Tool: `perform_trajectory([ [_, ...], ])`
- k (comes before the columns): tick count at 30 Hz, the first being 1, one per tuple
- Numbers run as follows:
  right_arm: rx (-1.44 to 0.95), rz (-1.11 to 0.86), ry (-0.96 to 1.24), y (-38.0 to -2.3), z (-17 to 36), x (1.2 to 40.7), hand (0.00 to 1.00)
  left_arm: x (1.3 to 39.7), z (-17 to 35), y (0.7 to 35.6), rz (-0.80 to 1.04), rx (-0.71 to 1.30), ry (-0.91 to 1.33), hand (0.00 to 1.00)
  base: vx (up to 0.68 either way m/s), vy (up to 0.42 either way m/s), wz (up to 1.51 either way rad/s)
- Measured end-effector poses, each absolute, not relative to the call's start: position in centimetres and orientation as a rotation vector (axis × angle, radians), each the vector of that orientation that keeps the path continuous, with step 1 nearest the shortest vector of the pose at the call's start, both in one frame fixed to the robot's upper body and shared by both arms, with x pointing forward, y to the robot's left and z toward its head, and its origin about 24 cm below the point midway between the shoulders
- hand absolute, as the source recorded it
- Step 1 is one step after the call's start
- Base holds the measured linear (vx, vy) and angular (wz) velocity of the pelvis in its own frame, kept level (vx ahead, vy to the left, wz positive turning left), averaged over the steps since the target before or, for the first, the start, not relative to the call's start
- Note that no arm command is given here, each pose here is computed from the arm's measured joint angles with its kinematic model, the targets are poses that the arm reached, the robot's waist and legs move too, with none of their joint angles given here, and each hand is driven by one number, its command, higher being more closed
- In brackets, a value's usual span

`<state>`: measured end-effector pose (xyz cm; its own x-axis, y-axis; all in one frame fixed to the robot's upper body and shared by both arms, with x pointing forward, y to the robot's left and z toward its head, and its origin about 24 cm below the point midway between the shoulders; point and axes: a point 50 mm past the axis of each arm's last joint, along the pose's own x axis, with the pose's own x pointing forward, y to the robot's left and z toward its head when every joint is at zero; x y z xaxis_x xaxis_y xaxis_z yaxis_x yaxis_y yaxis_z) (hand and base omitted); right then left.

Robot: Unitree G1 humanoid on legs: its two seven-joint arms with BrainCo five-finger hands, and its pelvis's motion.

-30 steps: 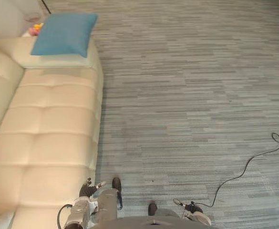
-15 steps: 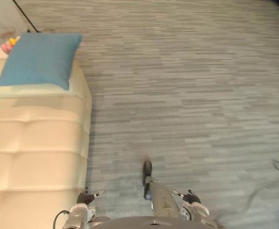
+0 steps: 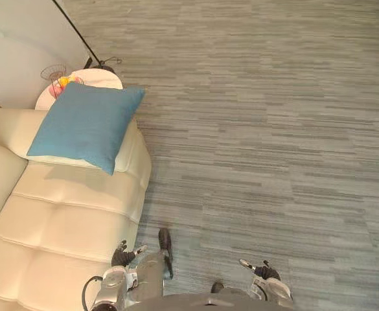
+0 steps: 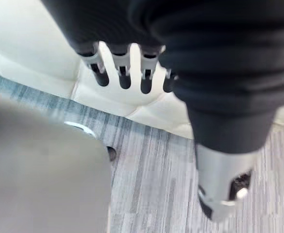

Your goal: Pick up cushions and gather them together orderly.

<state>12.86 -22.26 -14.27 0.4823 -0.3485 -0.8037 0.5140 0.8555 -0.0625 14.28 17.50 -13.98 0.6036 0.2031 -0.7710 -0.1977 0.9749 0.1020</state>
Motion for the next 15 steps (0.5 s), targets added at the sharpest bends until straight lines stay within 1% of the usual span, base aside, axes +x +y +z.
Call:
perform_trajectory([
  [3, 0.23, -0.484, 0.928, -20.4, -14.4, 14.0, 0.0, 14.8, -13.7, 18.6, 0.238, 0.038, 0.876, 0.0, 0.54, 0.198, -0.09],
  [9, 0.216, -0.459, 0.957, -19.9, -14.7, 13.2, 0.0, 13.8, -14.3, 19.1, 0.25, 0.063, 0.934, 0.0, 0.52, 0.21, -0.09],
  [10, 0.201, -0.471, 0.958, -20.5, -14.7, 12.9, 0.0, 13.1, -14.6, 19.1, 0.24, 0.077, 0.96, 0.0, 0.62, 0.137, 0.17],
  [12, 0.197, -0.479, 0.963, -20.8, -14.8, 12.5, 0.0, 13.0, -14.6, 19.0, 0.233, 0.085, 0.965, 0.0, 0.54, 0.054, 0.45],
  [15, 0.194, -0.483, 0.955, -21.0, -14.7, 12.7, 0.0, 12.7, -14.9, 18.7, 0.228, 0.075, 0.983, 0.0, 0.5, -0.064, 0.85],
])
